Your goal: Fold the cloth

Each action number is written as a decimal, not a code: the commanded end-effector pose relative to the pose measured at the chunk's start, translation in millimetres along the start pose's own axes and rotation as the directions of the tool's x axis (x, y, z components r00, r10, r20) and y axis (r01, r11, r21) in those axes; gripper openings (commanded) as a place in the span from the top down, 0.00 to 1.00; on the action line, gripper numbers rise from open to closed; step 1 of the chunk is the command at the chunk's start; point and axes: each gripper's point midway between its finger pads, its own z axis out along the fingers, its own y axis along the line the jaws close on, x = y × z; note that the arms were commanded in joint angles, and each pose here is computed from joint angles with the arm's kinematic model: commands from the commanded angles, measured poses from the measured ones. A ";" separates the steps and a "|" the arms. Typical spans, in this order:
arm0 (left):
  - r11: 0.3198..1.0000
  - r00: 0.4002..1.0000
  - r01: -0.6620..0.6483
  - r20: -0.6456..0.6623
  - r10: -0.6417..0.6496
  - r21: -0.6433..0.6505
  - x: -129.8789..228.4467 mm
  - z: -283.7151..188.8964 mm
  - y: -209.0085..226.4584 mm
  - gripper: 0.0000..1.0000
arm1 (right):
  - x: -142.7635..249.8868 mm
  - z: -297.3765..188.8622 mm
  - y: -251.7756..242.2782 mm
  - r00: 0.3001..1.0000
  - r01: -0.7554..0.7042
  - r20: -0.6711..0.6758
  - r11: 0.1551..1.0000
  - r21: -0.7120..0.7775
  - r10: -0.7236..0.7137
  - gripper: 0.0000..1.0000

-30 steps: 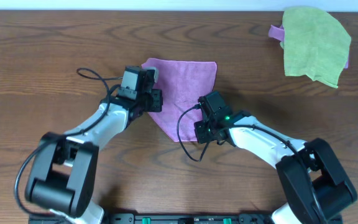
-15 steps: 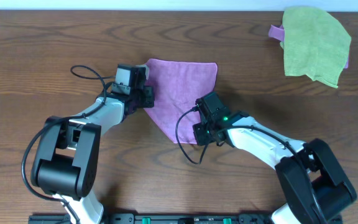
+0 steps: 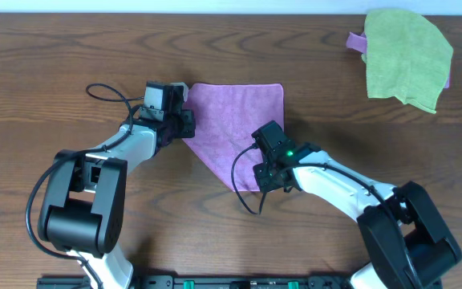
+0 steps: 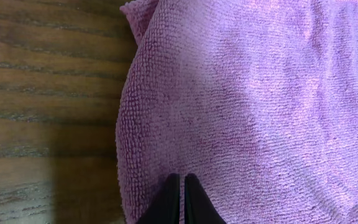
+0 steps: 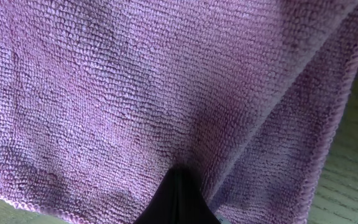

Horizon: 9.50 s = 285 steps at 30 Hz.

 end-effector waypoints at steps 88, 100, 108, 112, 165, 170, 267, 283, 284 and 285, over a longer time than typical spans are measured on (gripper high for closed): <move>0.981 0.978 -0.189 -0.085 0.192 0.043 -23.5 72.0 -16.2 0.94 | -17.5 5.0 -7.0 0.995 -0.075 0.064 0.997 0.029 0.073 0.99; 0.977 0.975 -0.202 -0.080 0.207 0.071 -59.9 97.4 -28.3 0.94 | -20.5 4.1 -18.4 0.994 -0.080 0.087 0.992 0.093 0.072 0.99; 0.972 0.970 -0.217 -0.092 0.225 0.090 -54.7 98.7 -39.4 0.94 | -26.6 0.0 -44.4 0.986 -0.130 0.134 0.969 0.210 0.103 0.99; 0.967 0.966 -0.215 -0.113 0.231 0.137 -46.6 98.2 -50.8 0.94 | -30.3 -1.3 -54.3 0.979 -0.168 0.154 0.959 0.226 0.135 0.99; 0.962 0.959 -0.233 -0.129 0.252 0.145 -53.9 90.9 -56.2 0.94 | 5.0 -13.8 87.2 0.987 -0.054 0.127 0.947 -0.318 0.099 0.99; 0.962 0.959 -0.233 -0.129 0.252 0.145 -53.8 90.9 -56.2 0.94 | 5.1 -8.4 84.3 0.987 -0.064 0.118 0.949 -0.310 0.105 0.99; 0.988 0.987 -0.153 -0.055 0.152 -0.033 -105.7 -129.5 -37.2 0.05 | -191.8 -61.3 3.4 0.826 -0.267 0.454 0.941 -0.207 0.334 0.71; 0.979 0.953 -0.149 -0.244 0.180 0.139 -32.0 -119.8 -62.1 0.05 | -210.0 -73.8 -12.0 0.776 -0.308 0.496 0.920 -0.242 0.390 0.74; 0.979 0.950 -0.148 -0.253 0.180 0.141 -27.9 -117.8 -62.0 0.05 | -210.2 -74.0 -11.9 0.775 -0.307 0.497 0.920 -0.243 0.390 0.74; 0.977 0.946 -0.147 -0.266 0.183 0.152 -21.6 -115.0 -64.2 0.05 | -210.3 -74.1 -11.8 0.775 -0.307 0.498 0.920 -0.243 0.390 0.74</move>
